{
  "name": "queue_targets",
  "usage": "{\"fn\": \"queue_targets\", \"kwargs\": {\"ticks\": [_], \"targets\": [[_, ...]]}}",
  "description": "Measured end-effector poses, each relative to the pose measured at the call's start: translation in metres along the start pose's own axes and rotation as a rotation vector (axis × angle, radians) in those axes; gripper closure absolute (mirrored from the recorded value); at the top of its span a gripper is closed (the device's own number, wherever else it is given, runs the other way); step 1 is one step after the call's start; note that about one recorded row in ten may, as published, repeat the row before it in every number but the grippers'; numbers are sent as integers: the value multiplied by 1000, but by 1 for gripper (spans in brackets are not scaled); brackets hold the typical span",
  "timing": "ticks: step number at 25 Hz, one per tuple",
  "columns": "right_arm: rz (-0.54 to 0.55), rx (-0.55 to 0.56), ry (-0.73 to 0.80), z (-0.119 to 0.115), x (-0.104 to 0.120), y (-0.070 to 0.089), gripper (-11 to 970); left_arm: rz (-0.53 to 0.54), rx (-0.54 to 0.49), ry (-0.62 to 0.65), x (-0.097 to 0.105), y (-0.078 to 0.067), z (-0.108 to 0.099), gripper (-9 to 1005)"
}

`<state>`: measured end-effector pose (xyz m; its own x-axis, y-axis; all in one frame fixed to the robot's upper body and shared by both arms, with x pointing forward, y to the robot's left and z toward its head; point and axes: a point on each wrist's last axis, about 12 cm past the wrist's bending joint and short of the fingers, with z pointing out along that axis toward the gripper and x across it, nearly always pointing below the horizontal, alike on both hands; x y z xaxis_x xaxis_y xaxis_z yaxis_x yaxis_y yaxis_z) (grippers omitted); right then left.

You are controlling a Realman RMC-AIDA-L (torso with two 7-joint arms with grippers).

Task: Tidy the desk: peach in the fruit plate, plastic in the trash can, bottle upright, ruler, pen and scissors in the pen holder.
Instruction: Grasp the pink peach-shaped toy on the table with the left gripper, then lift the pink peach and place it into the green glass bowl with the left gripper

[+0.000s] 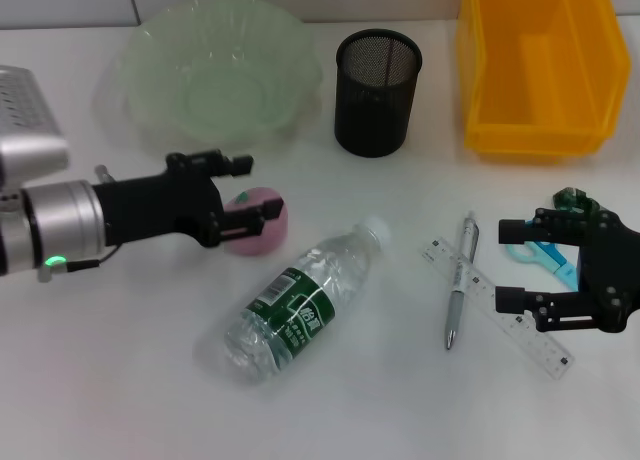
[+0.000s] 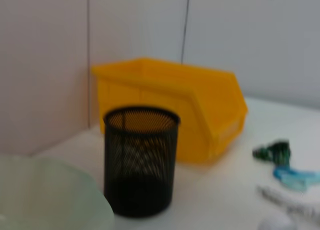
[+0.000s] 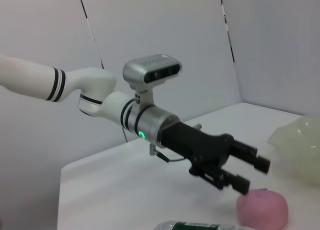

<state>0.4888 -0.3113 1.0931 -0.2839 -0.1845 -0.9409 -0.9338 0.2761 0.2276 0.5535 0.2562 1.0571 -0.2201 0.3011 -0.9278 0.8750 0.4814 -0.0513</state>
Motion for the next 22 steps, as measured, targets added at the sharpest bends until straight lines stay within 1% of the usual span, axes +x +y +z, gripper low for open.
{"fn": "queue_targets", "kwargs": {"ticks": [1,2,4,6,8,14,20,22], "targets": [[0,0,0,0,0,0,143,11,7,26,1,-1,4,257],[2,1,0,0,1,0,143,11,7,26,1,-1,4,258],[6,3,-1,-1,1,1,143,42,12,98,6,-3,14,262],[8,4,-1,-1,2,1,143,51,-5,128,8,-2,18,266],[9,4,-1,-1,2,1,143,54,-25,145,9,1,19,399],[11,2,-2,-1,2,1,144,62,-44,161,9,4,20,441],[13,1,-2,-1,2,2,144,58,-55,164,8,5,20,698],[14,2,-2,-1,2,2,144,52,-46,160,6,5,21,727]]}}
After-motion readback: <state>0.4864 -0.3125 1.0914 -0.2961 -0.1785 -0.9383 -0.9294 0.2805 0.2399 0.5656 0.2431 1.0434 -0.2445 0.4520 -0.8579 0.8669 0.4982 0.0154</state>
